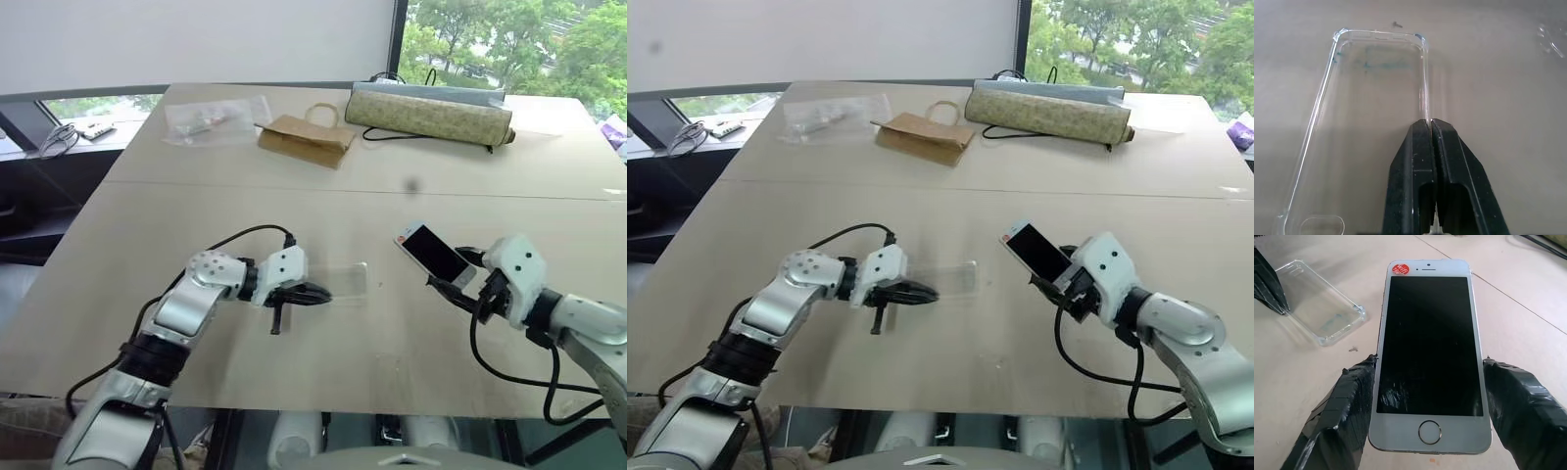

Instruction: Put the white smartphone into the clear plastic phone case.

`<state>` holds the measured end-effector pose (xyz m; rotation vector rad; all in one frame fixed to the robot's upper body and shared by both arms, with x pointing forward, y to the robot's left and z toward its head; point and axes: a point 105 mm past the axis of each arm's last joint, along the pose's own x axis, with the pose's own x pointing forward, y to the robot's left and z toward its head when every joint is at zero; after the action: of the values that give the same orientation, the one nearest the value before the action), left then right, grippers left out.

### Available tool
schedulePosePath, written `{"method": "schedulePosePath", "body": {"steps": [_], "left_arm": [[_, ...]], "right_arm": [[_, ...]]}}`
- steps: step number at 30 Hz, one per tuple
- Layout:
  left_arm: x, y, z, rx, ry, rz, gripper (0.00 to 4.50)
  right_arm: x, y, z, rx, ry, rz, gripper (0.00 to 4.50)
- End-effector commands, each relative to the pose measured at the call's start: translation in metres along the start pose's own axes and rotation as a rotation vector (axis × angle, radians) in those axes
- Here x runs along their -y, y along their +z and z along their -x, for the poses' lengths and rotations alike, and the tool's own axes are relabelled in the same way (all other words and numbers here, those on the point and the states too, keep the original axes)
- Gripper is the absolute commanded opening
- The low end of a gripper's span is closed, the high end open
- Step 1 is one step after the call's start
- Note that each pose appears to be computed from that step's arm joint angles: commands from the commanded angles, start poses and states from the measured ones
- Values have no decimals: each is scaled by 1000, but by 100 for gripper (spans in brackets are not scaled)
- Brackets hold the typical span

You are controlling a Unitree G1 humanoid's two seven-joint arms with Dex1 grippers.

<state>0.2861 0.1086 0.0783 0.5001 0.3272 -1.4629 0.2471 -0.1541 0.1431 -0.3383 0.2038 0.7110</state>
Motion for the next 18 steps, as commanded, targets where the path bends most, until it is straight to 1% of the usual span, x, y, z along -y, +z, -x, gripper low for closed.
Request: {"method": "schedulePosePath", "body": {"steps": [1,6,11,14,15,18], "left_arm": [[2,4,-23,2,-68,-19,4],[-3,27,-46,46,-105,-56,4],[-2,34,-54,64,-107,-67,4],[0,40,-51,93,-106,-50,89],[0,43,-48,108,-99,-47,126],[0,55,-31,197,-57,-30,262]], "right_arm": [[4,20,14,65,-5,71,297],[7,25,22,80,2,100,297],[6,24,24,67,22,115,297],[2,23,22,58,62,140,297],[0,23,21,54,80,149,297],[-8,21,16,38,156,183,297]]}}
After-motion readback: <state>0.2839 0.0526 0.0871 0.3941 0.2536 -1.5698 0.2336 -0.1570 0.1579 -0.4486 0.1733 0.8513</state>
